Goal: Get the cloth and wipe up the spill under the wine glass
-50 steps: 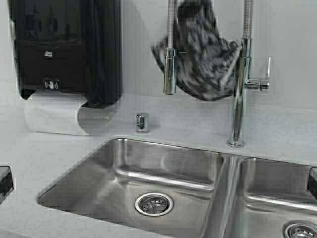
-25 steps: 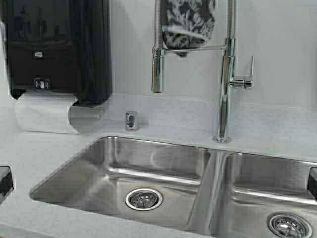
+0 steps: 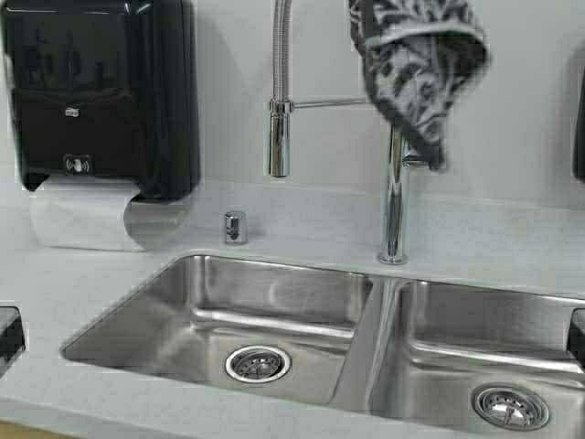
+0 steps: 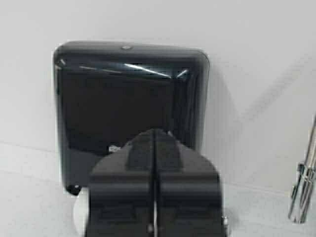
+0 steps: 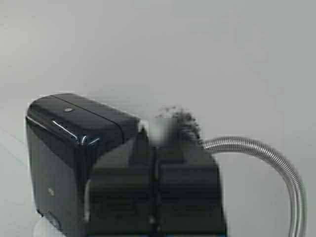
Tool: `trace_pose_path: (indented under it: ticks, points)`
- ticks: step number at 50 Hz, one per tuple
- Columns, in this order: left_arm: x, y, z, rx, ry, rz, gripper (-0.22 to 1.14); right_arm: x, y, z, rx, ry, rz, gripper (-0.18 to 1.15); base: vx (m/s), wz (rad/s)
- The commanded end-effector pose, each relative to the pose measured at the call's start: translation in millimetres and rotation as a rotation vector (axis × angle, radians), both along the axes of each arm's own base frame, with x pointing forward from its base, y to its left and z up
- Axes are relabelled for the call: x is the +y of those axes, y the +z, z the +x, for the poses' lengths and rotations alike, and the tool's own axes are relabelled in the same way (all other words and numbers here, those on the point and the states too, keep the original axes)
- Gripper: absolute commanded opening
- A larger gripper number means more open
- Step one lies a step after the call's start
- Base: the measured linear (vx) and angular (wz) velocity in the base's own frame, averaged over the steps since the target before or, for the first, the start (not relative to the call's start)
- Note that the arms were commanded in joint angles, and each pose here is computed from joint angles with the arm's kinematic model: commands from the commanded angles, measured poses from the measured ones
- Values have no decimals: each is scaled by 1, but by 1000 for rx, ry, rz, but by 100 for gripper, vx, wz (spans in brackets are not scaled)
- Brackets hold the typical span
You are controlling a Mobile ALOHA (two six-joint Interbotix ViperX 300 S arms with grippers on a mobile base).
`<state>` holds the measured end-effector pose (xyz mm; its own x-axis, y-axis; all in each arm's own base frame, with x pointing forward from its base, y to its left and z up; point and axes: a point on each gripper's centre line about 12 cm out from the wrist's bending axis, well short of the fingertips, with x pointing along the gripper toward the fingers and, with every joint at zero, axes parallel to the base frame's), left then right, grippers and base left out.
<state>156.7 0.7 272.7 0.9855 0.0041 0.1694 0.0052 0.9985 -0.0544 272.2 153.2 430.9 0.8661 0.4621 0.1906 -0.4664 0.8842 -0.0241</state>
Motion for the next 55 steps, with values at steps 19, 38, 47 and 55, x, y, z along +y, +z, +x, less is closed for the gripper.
trace_pose_path:
  ticks: [19,38,47,55]
  points:
    - [0,6,1,-14,1,-4,2,-1,-19,-3,37,3,-18,6,-12,11]
    - [0,4,2,-5,1,-5,2,0,-41,-4,70,6,-39,6,-12,25]
    - [0,2,4,8,1,-5,2,3,-58,2,72,-4,-42,6,-15,31]
    - [0,4,5,9,1,-5,2,5,-72,7,99,-7,-59,6,-14,30]
